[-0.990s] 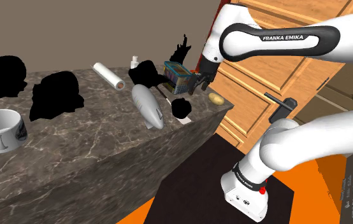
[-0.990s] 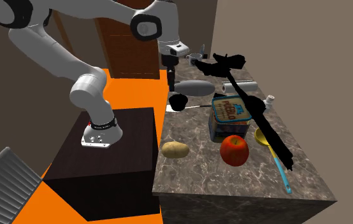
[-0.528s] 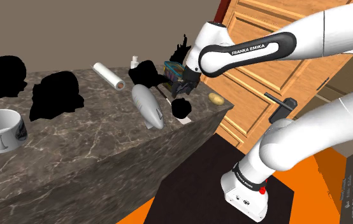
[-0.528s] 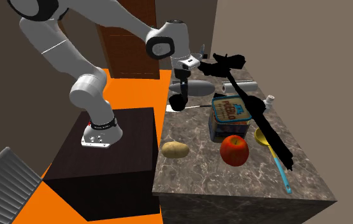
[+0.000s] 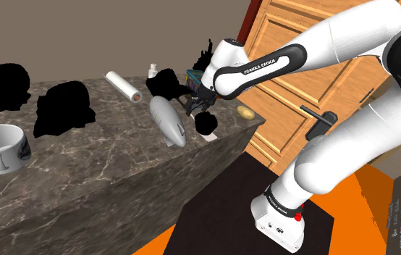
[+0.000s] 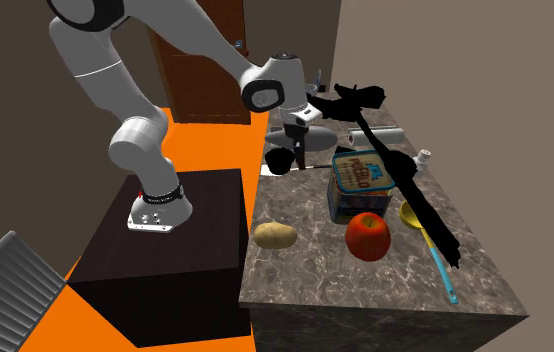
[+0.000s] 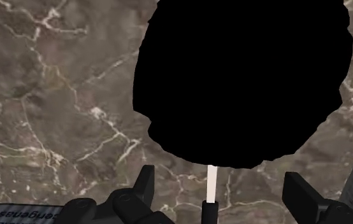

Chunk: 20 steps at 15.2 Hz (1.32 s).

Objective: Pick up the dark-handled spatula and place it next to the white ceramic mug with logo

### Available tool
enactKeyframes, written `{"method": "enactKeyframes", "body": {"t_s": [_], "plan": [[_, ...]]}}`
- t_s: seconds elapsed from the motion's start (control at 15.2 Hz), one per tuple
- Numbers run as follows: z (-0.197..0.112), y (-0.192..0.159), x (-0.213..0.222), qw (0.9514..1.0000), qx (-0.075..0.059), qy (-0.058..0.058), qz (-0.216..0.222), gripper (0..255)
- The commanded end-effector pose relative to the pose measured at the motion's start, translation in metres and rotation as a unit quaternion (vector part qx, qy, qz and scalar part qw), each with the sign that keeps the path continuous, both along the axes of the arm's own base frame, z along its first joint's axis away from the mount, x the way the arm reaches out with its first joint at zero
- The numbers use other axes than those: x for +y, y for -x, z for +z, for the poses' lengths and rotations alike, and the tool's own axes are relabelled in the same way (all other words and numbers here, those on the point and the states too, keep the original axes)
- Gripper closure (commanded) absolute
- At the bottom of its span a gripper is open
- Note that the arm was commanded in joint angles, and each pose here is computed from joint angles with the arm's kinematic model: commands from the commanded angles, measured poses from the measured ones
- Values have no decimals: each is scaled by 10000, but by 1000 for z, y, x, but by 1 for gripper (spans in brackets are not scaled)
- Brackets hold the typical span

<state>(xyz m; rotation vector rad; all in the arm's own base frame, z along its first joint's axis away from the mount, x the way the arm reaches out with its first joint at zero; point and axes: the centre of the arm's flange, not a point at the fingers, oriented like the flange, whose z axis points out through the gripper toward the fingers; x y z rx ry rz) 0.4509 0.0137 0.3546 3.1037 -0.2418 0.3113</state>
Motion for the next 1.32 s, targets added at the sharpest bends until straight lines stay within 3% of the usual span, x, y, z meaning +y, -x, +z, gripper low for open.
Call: {"method": "enactKeyframes", "body": {"t_s": [0.0, 0.59, 0.66, 1.25], "plan": [[-10, -2, -1, 10000, -4, 0, 0, 0], [-19, -4, -1, 10000, -4, 0, 0, 0], [-19, -4, -1, 10000, -4, 0, 0, 255], [-19, -4, -1, 10000, -4, 0, 0, 255]]}}
